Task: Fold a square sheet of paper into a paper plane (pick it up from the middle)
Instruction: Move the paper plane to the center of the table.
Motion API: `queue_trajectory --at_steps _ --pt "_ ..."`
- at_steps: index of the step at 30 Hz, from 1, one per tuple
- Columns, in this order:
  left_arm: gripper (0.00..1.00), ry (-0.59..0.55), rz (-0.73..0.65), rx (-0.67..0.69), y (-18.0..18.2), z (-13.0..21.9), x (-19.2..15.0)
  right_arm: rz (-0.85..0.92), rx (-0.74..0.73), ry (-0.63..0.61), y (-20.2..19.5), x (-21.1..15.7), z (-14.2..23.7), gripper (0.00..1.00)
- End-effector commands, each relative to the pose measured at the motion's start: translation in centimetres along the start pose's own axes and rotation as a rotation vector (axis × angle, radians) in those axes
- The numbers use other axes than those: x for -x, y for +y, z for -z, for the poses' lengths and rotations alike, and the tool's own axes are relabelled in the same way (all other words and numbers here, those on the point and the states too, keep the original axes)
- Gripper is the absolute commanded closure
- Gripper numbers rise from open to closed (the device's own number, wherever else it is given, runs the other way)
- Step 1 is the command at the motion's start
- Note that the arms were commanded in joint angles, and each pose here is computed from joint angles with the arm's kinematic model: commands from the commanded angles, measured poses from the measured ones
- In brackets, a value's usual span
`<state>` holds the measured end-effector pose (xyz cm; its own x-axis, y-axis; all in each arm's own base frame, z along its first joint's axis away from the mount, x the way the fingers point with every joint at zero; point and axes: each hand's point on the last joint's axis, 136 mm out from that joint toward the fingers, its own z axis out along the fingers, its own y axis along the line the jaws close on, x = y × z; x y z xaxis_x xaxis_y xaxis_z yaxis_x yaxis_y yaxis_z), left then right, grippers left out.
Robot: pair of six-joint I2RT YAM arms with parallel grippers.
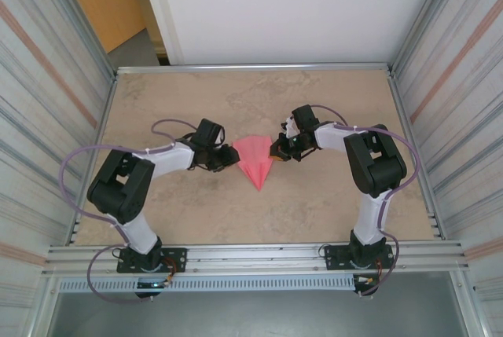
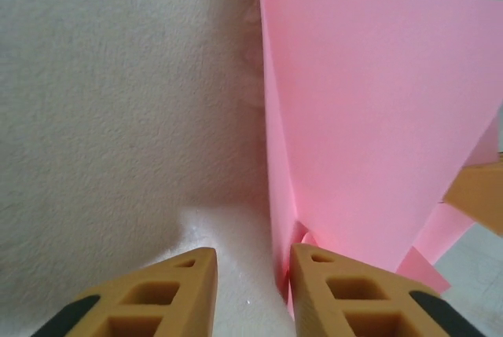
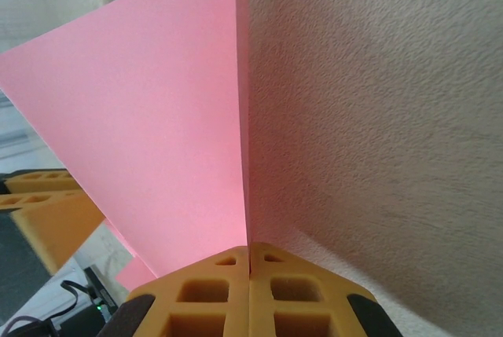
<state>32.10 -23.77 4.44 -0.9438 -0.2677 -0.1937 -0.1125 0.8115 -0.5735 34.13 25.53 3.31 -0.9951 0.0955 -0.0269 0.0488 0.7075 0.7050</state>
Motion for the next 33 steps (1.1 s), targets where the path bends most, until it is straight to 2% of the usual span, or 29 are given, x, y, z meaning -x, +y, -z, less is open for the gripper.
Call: queue_trajectory --at_steps 1,9,23,33 --pt "0.68 -0.064 -0.034 -0.025 -1.5 2.3 0.5 0.008 0.028 0.013 0.6 0.1 0.1 0.94" --pt "0.67 -0.034 -0.113 -0.079 -5.0 2.2 -2.0 0.006 0.026 0.014 0.5 0.0 0.0 0.94" --pt "0.67 0.063 -0.149 -0.078 -6.5 -1.6 -3.5 0.01 0.03 0.017 0.7 0.1 -0.1 0.94" --pt "0.63 0.112 -0.196 -0.059 -7.3 -2.5 -4.9 0.012 0.032 0.014 0.8 0.1 0.0 0.94"
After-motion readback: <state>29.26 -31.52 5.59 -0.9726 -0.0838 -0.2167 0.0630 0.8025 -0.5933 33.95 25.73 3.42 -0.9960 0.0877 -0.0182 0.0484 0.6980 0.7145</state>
